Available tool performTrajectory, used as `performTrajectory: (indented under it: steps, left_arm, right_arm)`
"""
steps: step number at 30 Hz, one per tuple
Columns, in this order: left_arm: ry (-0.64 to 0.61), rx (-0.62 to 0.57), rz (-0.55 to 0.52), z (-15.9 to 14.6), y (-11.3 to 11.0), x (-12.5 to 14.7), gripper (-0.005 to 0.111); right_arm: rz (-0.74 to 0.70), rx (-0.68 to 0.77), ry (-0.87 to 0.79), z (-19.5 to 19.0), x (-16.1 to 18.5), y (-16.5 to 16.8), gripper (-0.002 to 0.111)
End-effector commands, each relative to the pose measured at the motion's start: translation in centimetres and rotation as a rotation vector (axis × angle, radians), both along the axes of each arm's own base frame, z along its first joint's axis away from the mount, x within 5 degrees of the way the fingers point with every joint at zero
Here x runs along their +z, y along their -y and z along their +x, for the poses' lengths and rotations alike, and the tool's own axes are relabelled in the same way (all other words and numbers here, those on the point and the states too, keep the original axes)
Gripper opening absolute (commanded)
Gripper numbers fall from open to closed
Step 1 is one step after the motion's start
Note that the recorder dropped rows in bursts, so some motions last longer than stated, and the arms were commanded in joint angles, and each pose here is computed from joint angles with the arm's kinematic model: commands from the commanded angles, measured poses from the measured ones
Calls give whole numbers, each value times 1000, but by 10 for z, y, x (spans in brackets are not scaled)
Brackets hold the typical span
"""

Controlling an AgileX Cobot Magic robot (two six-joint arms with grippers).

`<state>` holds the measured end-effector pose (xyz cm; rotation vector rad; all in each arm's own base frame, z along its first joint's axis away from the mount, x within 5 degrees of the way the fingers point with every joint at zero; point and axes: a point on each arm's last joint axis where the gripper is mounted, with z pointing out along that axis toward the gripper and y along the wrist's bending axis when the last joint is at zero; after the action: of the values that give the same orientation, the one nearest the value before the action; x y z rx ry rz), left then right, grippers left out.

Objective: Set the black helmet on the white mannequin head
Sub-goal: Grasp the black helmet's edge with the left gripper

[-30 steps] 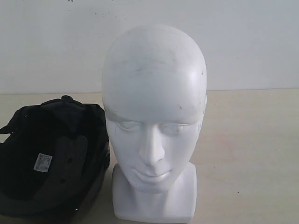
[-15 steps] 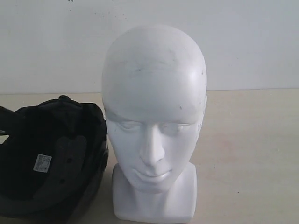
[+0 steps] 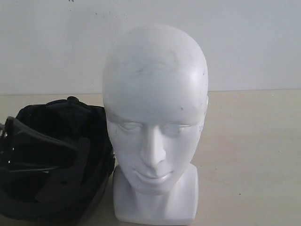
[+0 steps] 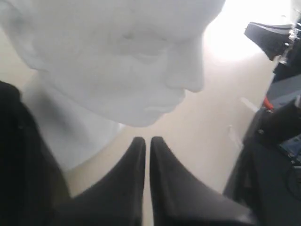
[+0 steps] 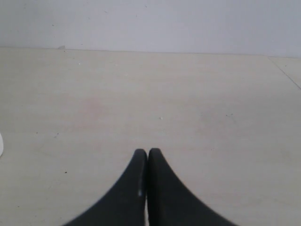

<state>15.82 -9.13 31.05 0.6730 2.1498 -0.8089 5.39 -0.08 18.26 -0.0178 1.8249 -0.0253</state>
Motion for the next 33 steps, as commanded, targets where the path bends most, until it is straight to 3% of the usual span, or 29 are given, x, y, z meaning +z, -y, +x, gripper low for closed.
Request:
performTrajectory:
  steps: [1,3,6,10,13,15,17,24,25,27,30,33]
  left_arm:
    - [-60,193,169,10,-17,0,4]
    - [-138,241,236,7,-23,-3,4]
    - [-216,154,228,-4,-11,-7,4]
    - [-175,80,213,-9,9,-11,4]
    - [-120,158,272,3,14,-17,4]
    - [-170,299,344,22,12,-29,4]
    - [-169,311,406,35,14,-32,4]
    - [-194,307,423,64,30,-32,6]
    - [-205,305,431,65,30,-34,9]
    - [-248,296,464,66,30,-41,25]
    - [-280,321,457,66,30,-44,64]
    - [-274,324,451,67,30,-43,70]
  right_arm:
    - [-2,2,8,0,1,0,0]
    - [-2,2,8,0,1,0,0]
    - [-2,2,8,0,1,0,0]
    - [-2,2,8,0,1,0,0]
    - [-2,2,8,0,1,0,0]
    - [-2,2,8,0,1,0,0]
    - [-2,2,8,0,1,0,0]
    - [-2,2,8,0,1,0,0]
    - [-2,2,8,0,1,0,0]
    - [-2,2,8,0,1,0,0]
    - [-2,2,8,0,1,0,0]
    - [-2,2,8,0,1,0,0]
